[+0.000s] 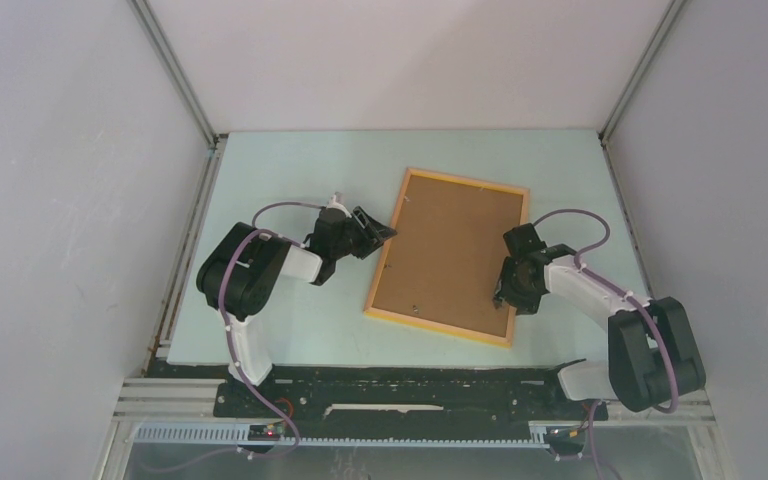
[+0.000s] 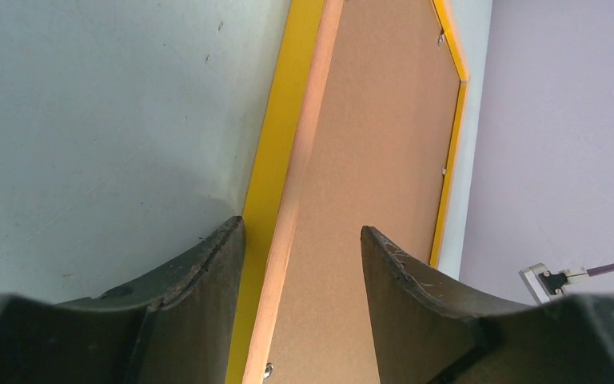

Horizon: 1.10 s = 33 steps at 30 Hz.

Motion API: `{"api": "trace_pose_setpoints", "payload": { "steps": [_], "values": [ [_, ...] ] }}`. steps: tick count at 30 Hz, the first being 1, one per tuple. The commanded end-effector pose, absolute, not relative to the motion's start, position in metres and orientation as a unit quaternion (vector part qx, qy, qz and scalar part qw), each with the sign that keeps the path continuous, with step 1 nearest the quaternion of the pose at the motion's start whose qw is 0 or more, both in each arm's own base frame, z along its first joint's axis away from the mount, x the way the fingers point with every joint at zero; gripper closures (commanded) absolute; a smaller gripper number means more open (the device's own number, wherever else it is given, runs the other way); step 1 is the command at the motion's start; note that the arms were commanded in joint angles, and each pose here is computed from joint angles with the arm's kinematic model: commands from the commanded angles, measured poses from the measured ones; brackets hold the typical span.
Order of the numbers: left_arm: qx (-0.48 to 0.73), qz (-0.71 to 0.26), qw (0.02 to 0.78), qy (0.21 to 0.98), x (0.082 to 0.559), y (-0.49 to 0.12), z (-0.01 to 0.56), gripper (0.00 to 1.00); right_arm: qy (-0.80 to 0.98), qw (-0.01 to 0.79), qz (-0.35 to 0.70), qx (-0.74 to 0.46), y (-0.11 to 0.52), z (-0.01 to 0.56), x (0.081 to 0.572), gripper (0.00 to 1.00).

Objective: Put the photo into the frame

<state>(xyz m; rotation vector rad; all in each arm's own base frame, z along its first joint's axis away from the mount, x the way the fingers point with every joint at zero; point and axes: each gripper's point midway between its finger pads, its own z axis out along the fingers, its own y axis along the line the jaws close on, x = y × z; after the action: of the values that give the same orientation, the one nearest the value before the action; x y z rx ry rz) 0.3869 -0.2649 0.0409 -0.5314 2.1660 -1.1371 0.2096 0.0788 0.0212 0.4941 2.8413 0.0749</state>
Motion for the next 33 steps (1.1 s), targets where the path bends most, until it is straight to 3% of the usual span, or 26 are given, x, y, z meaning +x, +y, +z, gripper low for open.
{"api": "trace_pose_setpoints", "payload": {
  "steps": [1,9,15,18,23,27,33],
  "values": [
    [-0.189,-0.451,0.32,0.811,0.383,-0.268,0.058,0.42,0.977,0.14,0.017,0.162,0.079,0.018,0.214,0.43],
    [-0.191,-0.452,0.32,0.811,0.383,-0.267,0.058,0.42,0.971,0.15,-0.011,0.188,0.073,0.008,0.222,0.46],
    [-0.192,-0.454,0.319,0.81,0.383,-0.267,0.058,0.42,0.962,0.163,0.012,0.22,0.081,0.006,0.233,0.7],
    [-0.192,-0.454,0.319,0.809,0.383,-0.266,0.057,0.42,0.958,0.173,0.031,0.228,0.087,0.009,0.239,0.71],
    [-0.194,-0.457,0.318,0.808,0.384,-0.267,0.058,0.42,0.96,0.174,0.054,0.214,0.092,0.017,0.239,0.62],
    [-0.195,-0.46,0.319,0.806,0.384,-0.267,0.059,0.42,0.963,0.173,0.05,0.201,0.09,0.023,0.232,0.41],
    [-0.196,-0.459,0.318,0.806,0.384,-0.266,0.058,0.42,0.962,0.168,0.056,0.208,0.091,0.029,0.234,0.32]
  ]
}}
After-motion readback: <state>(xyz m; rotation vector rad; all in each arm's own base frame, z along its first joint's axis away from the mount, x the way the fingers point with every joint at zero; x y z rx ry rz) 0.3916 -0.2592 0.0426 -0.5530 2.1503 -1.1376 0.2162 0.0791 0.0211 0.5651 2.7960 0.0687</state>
